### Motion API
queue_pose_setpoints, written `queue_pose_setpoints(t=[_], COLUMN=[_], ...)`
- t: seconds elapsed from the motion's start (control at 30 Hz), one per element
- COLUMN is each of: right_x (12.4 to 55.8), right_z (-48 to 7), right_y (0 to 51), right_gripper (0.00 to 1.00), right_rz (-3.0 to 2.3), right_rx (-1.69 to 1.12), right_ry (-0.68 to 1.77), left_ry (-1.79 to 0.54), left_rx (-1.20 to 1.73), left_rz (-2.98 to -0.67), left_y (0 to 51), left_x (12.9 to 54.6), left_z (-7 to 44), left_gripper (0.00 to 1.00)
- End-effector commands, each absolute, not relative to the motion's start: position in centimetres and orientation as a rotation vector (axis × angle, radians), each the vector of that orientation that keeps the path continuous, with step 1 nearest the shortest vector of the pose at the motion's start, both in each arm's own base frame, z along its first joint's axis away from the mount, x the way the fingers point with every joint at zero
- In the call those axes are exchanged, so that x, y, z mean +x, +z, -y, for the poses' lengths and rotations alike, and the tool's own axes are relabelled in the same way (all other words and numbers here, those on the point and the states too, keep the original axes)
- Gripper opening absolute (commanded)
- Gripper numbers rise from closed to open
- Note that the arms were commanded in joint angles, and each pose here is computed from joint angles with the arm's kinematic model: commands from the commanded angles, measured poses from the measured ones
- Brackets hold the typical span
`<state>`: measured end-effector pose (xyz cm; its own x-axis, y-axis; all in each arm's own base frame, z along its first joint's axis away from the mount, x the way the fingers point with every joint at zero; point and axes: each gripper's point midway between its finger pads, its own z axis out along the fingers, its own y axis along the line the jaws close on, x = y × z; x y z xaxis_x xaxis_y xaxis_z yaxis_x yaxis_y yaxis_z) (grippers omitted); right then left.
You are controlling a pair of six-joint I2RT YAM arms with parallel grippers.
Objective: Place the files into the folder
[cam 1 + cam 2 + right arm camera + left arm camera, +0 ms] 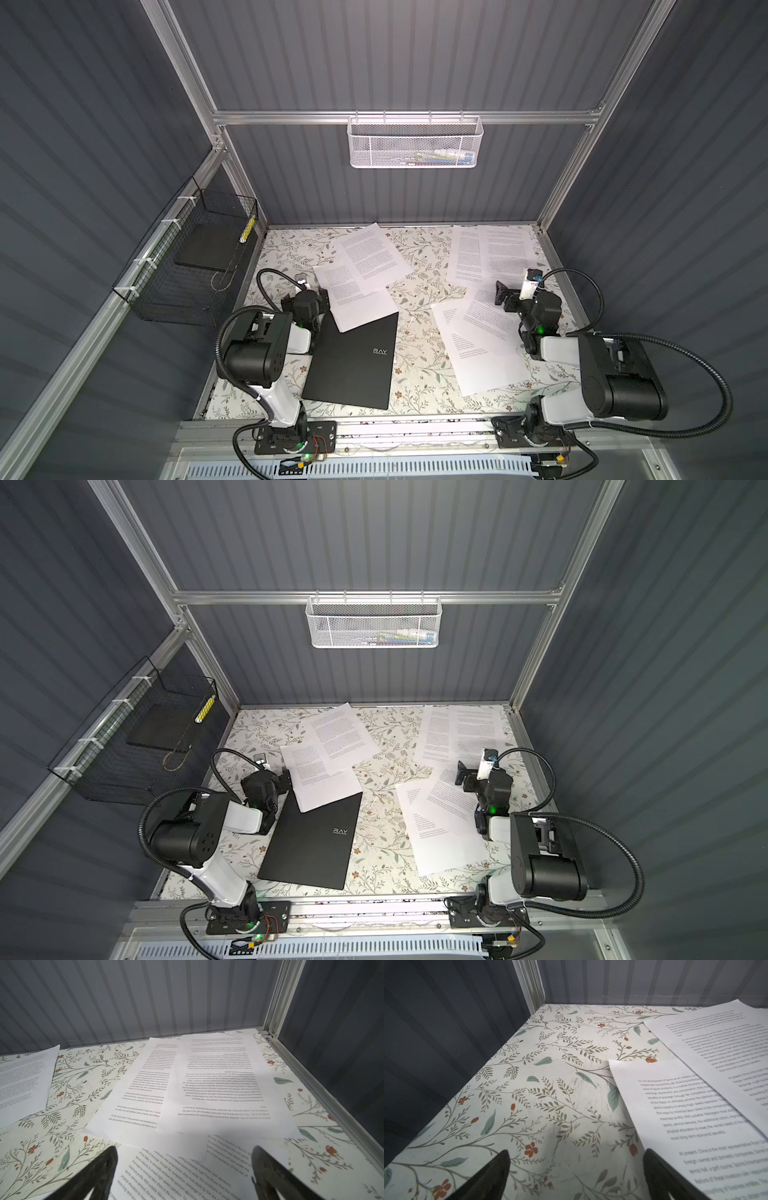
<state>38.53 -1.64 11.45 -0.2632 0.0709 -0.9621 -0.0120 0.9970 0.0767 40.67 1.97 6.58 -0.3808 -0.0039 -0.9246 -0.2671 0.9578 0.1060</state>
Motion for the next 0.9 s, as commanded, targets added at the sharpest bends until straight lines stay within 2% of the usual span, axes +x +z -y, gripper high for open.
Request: queue_pose_setpoints(t=[0.0,0.87], right_x=[38.60,38.62], right_z=[1.34,1.38], right_y=[11.92,11.90], right_gripper=[0.99,0.99], right_rz=[-1.818,-1.819], right_rx=[0.033,0.034], right_ry=[0.098,0.096], left_ry=[0.286,0.279], left_rx=[-0.186,-0.190], left_rz=[-1.935,-1.935], left_y=[6.94,6.95], left_x=[40.95,40.90], left_z=[-2.06,-2.09], left_gripper=[1.00,1.00])
